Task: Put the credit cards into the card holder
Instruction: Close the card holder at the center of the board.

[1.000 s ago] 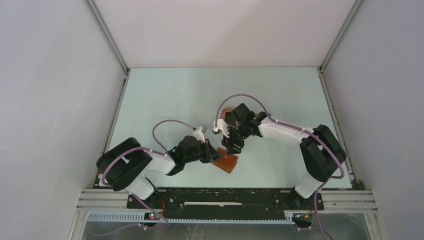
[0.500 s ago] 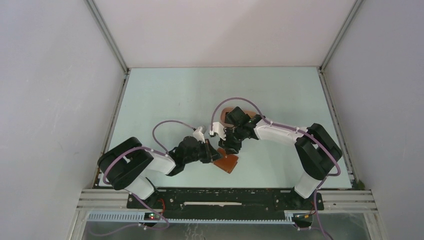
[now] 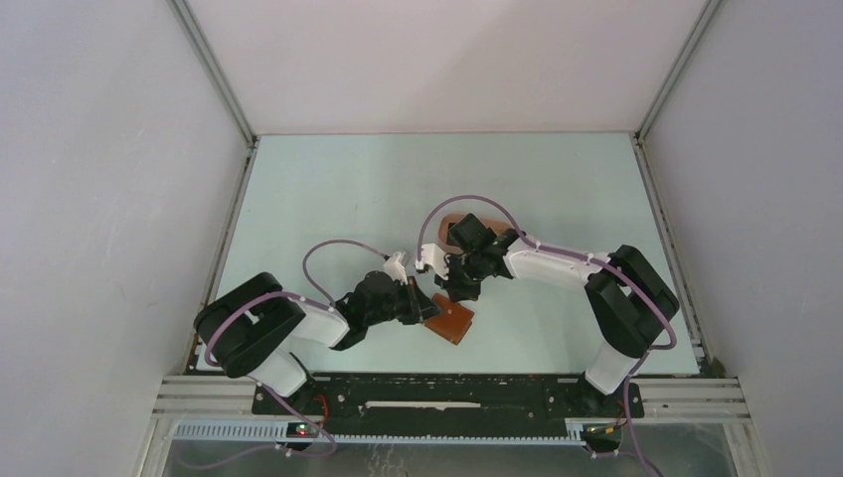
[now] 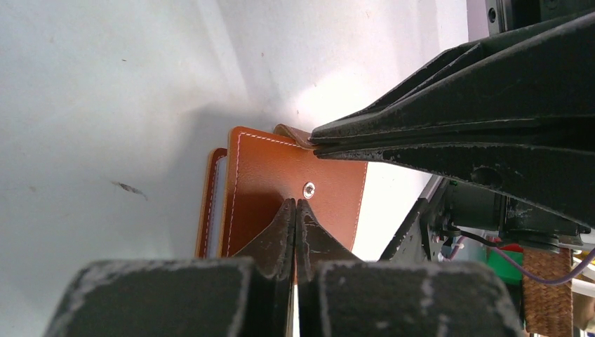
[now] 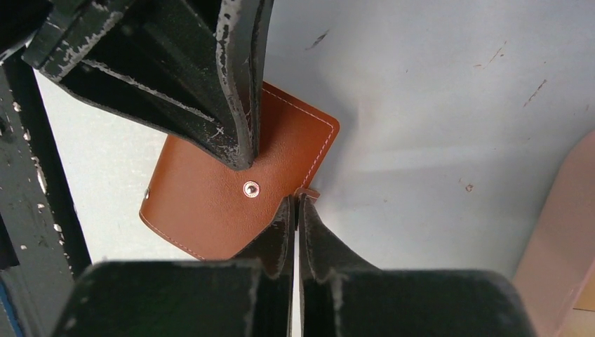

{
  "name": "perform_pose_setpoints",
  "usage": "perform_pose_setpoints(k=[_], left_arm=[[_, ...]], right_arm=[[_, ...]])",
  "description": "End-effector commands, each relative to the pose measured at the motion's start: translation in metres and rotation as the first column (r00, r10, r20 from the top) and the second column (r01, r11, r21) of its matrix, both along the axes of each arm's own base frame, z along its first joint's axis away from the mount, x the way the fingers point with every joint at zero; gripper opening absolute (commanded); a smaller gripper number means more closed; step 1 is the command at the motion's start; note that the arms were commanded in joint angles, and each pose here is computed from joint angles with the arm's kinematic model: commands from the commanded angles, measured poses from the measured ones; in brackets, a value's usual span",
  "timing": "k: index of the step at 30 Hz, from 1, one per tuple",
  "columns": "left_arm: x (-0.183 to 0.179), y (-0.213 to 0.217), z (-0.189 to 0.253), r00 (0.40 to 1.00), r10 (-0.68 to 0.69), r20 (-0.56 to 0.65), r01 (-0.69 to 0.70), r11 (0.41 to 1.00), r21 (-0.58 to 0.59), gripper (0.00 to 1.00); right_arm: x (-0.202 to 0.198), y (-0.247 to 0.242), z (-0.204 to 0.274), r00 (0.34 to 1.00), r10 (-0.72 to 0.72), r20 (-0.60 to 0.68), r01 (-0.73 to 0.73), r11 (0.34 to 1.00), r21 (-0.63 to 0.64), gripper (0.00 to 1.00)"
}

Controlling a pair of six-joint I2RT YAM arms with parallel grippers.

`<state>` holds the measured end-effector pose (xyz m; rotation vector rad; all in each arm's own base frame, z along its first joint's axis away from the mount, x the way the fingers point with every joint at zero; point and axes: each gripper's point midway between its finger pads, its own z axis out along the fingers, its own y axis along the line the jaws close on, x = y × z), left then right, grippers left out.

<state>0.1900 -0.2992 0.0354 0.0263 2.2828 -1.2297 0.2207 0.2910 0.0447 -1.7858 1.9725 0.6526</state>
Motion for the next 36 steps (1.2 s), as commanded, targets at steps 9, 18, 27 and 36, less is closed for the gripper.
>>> perform_pose_setpoints(k=[9,18,27,36], left_arm=[[-0.018,0.022,-0.035,0.996,0.019,-0.082,-0.01,0.994,0.11,0.0],[-0.018,0.018,-0.032,0.996,0.014,-0.086,-0.005,0.995,0.097,0.0],[-0.018,0.019,-0.032,0.996,0.013,-0.088,-0.005,0.995,0.098,0.0],[-0.019,0.021,-0.034,0.996,0.016,-0.089,-0.007,0.995,0.102,0.0]], right_arm=[[0.014,0.003,0.036,0.994,-0.105,0.032,0.102,0.991,0.081,0.0],[-0.019,0.007,0.027,0.995,0.006,-0.104,0.004,0.995,0.103,0.0],[-0.026,0.011,0.007,0.989,-0.013,-0.146,0.021,0.998,0.052,0.0],[-0.037,0.013,0.001,0.985,0.004,-0.174,0.001,1.0,0.029,0.07]])
